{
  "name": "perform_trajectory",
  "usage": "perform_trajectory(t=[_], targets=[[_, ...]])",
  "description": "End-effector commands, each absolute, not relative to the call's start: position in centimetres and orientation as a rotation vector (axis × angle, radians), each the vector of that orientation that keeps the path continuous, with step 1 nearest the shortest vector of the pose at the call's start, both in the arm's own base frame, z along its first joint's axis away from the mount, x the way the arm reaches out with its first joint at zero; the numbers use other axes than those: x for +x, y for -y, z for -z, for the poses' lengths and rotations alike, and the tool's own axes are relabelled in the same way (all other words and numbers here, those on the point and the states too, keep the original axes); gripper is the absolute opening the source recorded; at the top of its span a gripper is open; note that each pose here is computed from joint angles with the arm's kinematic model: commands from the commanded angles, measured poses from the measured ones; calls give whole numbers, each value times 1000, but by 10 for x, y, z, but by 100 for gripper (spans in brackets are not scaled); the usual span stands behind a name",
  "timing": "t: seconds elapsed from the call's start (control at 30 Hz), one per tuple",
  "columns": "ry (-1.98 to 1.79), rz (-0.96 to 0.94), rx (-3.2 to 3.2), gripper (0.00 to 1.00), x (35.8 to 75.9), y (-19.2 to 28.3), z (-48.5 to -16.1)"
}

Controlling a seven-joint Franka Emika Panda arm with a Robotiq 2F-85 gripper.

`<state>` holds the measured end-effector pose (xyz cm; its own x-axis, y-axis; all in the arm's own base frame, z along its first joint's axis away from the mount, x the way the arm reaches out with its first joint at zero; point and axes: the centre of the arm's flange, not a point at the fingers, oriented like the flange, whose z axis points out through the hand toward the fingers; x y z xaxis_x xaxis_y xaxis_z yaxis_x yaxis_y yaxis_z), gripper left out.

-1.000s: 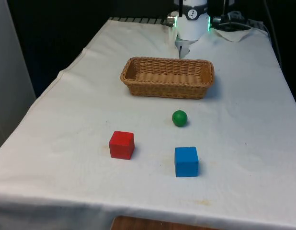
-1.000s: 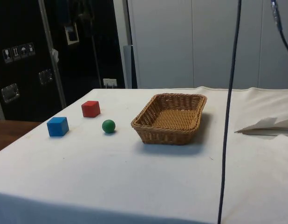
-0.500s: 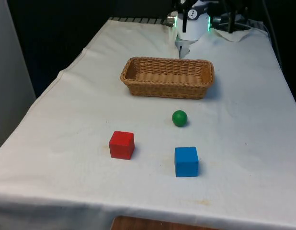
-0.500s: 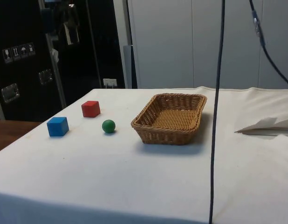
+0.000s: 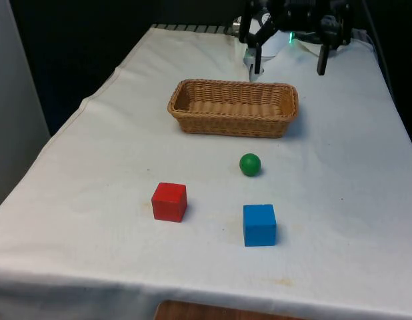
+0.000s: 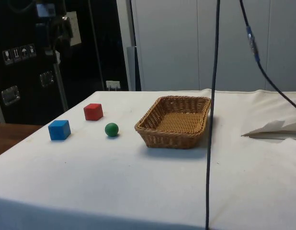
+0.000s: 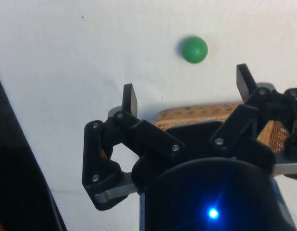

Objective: Place all non-red objects into the basket.

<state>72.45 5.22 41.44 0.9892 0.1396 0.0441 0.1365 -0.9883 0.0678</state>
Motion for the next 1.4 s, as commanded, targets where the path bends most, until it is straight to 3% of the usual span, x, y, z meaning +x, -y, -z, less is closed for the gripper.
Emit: perform_trajectory(t=[0.0,1.37], targets=[[-224,-70,3077,100,728,-52,-409],[-311,-170,3124,100,783,-54,-311]])
